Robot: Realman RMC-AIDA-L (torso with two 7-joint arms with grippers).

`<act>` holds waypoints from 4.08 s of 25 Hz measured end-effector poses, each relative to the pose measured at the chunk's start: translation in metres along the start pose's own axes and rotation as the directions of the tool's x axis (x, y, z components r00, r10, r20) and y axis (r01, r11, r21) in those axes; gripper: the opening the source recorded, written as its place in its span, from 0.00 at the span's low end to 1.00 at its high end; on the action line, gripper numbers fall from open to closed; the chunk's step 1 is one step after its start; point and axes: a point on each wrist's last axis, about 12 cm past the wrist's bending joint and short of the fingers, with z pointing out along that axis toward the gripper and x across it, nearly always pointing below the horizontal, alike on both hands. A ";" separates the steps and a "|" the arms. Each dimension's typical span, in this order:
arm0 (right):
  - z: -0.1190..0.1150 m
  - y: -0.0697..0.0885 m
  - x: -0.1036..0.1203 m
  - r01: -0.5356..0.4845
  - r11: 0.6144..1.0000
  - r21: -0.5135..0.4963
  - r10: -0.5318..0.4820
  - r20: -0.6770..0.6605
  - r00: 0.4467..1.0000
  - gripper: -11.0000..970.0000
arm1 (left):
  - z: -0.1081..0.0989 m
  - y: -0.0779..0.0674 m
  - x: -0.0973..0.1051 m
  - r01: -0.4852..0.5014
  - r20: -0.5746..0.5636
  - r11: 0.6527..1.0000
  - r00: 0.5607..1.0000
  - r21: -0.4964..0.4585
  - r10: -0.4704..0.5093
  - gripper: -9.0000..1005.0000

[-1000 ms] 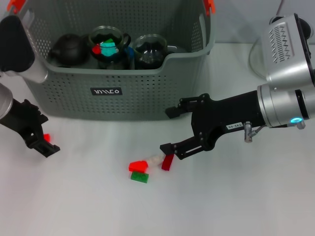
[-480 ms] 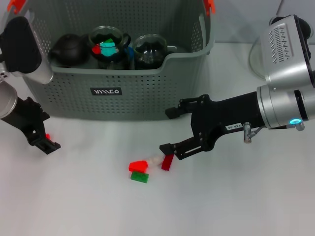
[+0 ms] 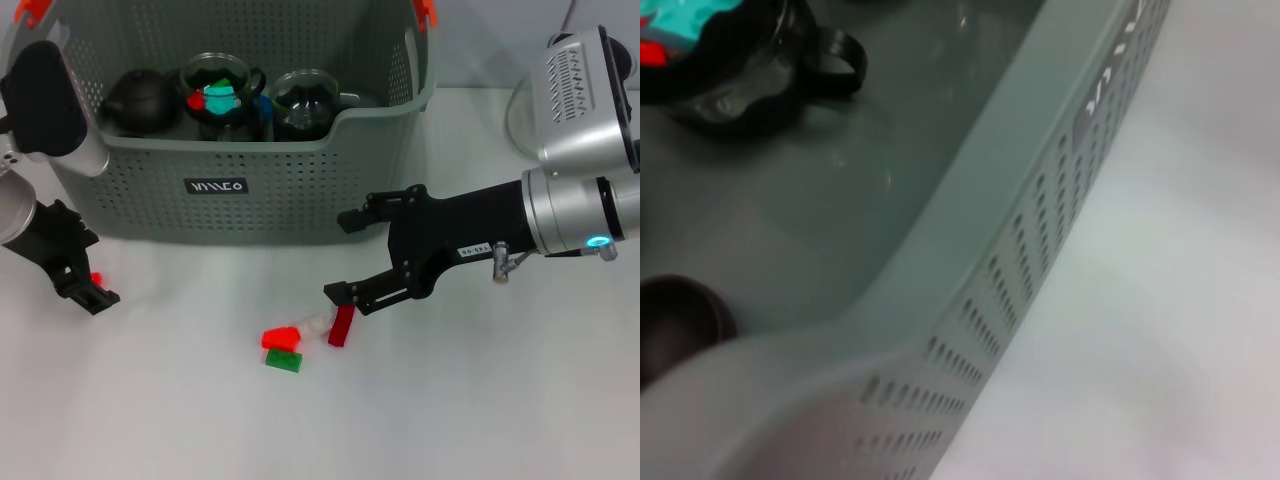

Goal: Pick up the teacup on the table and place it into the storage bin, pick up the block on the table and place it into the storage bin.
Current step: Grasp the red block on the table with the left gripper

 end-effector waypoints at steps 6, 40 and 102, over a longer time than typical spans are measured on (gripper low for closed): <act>0.000 -0.001 -0.001 0.001 1.000 0.010 -0.001 0.001 1.000 0.97 | 0.002 0.000 0.001 0.001 -0.006 1.000 1.000 0.003 -0.001 0.87; 0.000 -0.002 0.003 -0.008 1.000 0.016 0.008 0.003 1.000 0.97 | -0.030 -0.002 0.000 0.267 0.001 0.964 0.964 0.001 -0.267 0.87; 0.005 -0.016 -0.008 0.021 0.997 0.074 -0.020 -0.019 1.000 0.97 | -0.027 0.004 -0.005 0.233 -0.035 0.972 0.972 0.026 -0.232 0.87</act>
